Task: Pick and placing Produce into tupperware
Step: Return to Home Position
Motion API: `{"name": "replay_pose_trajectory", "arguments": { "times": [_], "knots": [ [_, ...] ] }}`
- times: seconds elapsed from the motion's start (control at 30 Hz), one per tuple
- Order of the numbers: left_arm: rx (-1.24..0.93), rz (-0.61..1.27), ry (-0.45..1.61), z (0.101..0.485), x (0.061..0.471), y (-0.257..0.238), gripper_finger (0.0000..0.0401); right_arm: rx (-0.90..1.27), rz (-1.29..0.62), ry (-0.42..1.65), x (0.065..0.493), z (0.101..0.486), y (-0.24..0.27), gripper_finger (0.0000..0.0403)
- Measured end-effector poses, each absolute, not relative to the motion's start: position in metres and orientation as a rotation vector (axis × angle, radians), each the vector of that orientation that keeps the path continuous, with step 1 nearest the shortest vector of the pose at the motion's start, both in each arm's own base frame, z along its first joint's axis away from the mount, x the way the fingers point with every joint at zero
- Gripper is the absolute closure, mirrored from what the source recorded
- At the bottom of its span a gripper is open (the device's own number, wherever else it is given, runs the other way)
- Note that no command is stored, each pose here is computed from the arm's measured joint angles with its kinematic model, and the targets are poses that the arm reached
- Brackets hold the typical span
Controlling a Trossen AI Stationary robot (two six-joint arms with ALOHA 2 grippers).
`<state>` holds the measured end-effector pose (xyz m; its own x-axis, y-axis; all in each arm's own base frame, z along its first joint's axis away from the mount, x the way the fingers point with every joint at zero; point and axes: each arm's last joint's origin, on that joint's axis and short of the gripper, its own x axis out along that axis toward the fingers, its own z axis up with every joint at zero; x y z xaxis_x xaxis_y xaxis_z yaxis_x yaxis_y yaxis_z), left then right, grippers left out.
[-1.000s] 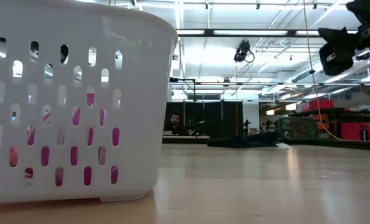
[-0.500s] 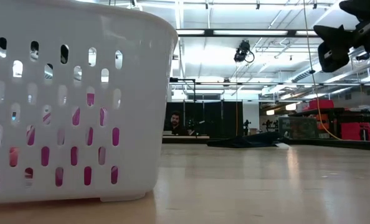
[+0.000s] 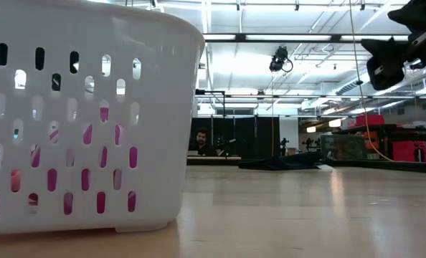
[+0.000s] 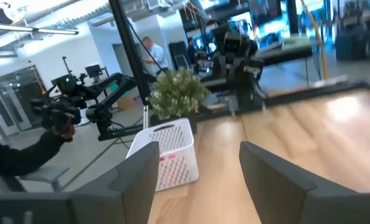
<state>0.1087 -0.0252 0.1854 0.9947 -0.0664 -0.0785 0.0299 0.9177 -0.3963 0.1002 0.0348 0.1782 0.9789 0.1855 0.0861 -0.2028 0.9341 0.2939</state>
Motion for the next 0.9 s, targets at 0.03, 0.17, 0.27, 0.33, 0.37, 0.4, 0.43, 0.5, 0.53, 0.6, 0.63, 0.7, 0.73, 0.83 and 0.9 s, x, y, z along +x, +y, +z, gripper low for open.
{"name": "replay_pose_trajectory", "arguments": {
  "times": [0.03, 0.17, 0.27, 0.33, 0.37, 0.4, 0.43, 0.5, 0.53, 0.6, 0.63, 0.7, 0.73, 0.83, 0.9],
  "knots": [
    [-0.418, -0.044, 0.111, 0.183, 0.109, -0.025, 0.0348, 0.329, 0.198, -0.044, 0.100, 0.177, 0.035, 0.0171],
    [-0.399, -0.046, 0.039, 0.179, 0.110, -0.025, 0.0343, 0.384, 0.196, -0.014, 0.101, 0.175, 0.035, 0.0171],
    [-0.372, -0.056, -0.014, 0.171, 0.110, -0.025, 0.0340, 0.370, 0.195, -0.017, 0.101, 0.175, 0.035, 0.0171],
    [-0.383, -0.056, 0.008, 0.169, 0.110, -0.025, 0.0339, 0.349, 0.195, -0.019, 0.101, 0.175, 0.035, 0.0171],
    [-0.389, -0.060, 0.008, 0.169, 0.110, -0.025, 0.0340, 0.337, 0.194, -0.021, 0.101, 0.175, 0.035, 0.0171],
    [-0.392, -0.067, 0.004, 0.170, 0.110, -0.026, 0.0341, 0.324, 0.194, -0.023, 0.101, 0.175, 0.035, 0.0171],
    [-0.394, -0.073, -0.002, 0.170, 0.110, -0.026, 0.0342, 0.311, 0.194, -0.024, 0.101, 0.175, 0.035, 0.0171],
    [-0.387, -0.080, 0.000, 0.170, 0.110, -0.026, 0.0345, 0.304, 0.193, -0.024, 0.101, 0.175, 0.035, 0.0171],
    [-0.380, -0.079, 0.006, 0.170, 0.110, -0.026, 0.0347, 0.306, 0.193, -0.023, 0.101, 0.175, 0.035, 0.0171],
    [-0.367, -0.072, 0.043, 0.166, 0.110, -0.026, 0.0349, 0.323, 0.194, -0.021, 0.101, 0.175, 0.035, 0.0171],
    [-0.361, -0.067, 0.067, 0.164, 0.110, -0.026, 0.0350, 0.338, 0.194, -0.019, 0.101, 0.175, 0.035, 0.0171],
    [-0.349, -0.059, 0.109, 0.159, 0.110, -0.026, 0.0350, 0.366, 0.194, -0.016, 0.101, 0.175, 0.035, 0.0171],
    [-0.343, -0.054, 0.135, 0.157, 0.109, -0.026, 0.0349, 0.374, 0.195, -0.015, 0.101, 0.175, 0.035, 0.0171],
    [-0.347, -0.044, 0.180, 0.152, 0.109, -0.026, 0.0345, 0.377, 0.195, -0.015, 0.101, 0.175, 0.035, 0.0171],
    [-0.370, -0.042, 0.183, 0.152, 0.109, -0.026, 0.0342, 0.377, 0.195, -0.014, 0.101, 0.175, 0.035, 0.0171]
  ]
}}
